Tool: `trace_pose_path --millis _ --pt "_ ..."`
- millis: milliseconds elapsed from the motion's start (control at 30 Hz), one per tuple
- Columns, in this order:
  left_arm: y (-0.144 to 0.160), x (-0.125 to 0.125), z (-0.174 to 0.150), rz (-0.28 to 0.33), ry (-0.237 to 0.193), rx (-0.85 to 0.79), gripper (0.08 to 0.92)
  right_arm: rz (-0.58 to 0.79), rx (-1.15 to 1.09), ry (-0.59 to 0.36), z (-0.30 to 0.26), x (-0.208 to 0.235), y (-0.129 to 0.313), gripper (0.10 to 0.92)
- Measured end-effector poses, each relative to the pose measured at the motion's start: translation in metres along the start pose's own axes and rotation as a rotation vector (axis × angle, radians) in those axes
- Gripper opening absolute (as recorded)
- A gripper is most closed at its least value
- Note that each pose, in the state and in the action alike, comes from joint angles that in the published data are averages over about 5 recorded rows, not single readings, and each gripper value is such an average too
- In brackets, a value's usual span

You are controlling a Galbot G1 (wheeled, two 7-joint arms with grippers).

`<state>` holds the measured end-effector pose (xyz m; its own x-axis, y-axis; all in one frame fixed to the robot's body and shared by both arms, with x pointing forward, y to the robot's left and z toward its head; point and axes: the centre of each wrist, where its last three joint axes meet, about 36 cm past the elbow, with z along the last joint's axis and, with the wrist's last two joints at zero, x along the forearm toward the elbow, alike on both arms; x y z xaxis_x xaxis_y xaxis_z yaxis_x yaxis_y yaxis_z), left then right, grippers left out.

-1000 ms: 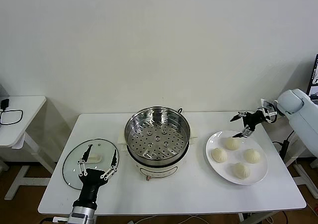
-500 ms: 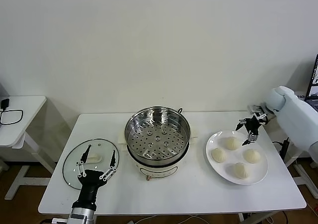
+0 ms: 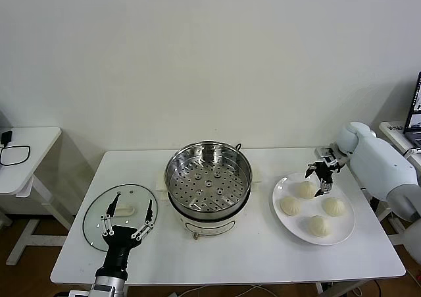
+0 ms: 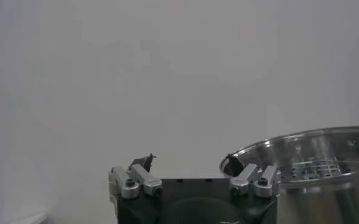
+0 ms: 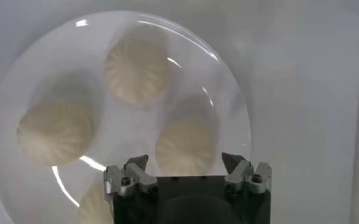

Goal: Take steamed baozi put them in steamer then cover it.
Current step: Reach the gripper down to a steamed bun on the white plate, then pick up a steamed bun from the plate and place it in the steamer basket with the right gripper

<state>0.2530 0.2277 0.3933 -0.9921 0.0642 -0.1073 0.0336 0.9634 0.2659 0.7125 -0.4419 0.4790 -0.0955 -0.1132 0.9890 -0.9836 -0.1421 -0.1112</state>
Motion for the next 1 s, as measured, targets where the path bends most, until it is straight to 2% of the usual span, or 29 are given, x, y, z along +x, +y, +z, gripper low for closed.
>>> trace_pose_path --millis 233,633,800,1000 --pt "0.0 -0.001 0.0 -0.004 -0.001 0.002 0.823 0.012 0.007 -0.002 -0.002 -0.011 0.001 0.801" --pt "0.001 -0.003 -0.001 -0.012 -0.004 0.009 0.823 0.043 0.032 0.002 -0.003 -0.009 0.002 0.671" --pt "0.001 -0.003 -0.002 -0.013 -0.007 0.012 0.823 0.076 0.08 -0.016 -0.009 0.013 -0.003 0.653" --pt "0.001 -0.004 -0.004 -0.012 -0.011 0.016 0.823 0.159 0.248 -0.072 -0.041 0.07 -0.021 0.645"
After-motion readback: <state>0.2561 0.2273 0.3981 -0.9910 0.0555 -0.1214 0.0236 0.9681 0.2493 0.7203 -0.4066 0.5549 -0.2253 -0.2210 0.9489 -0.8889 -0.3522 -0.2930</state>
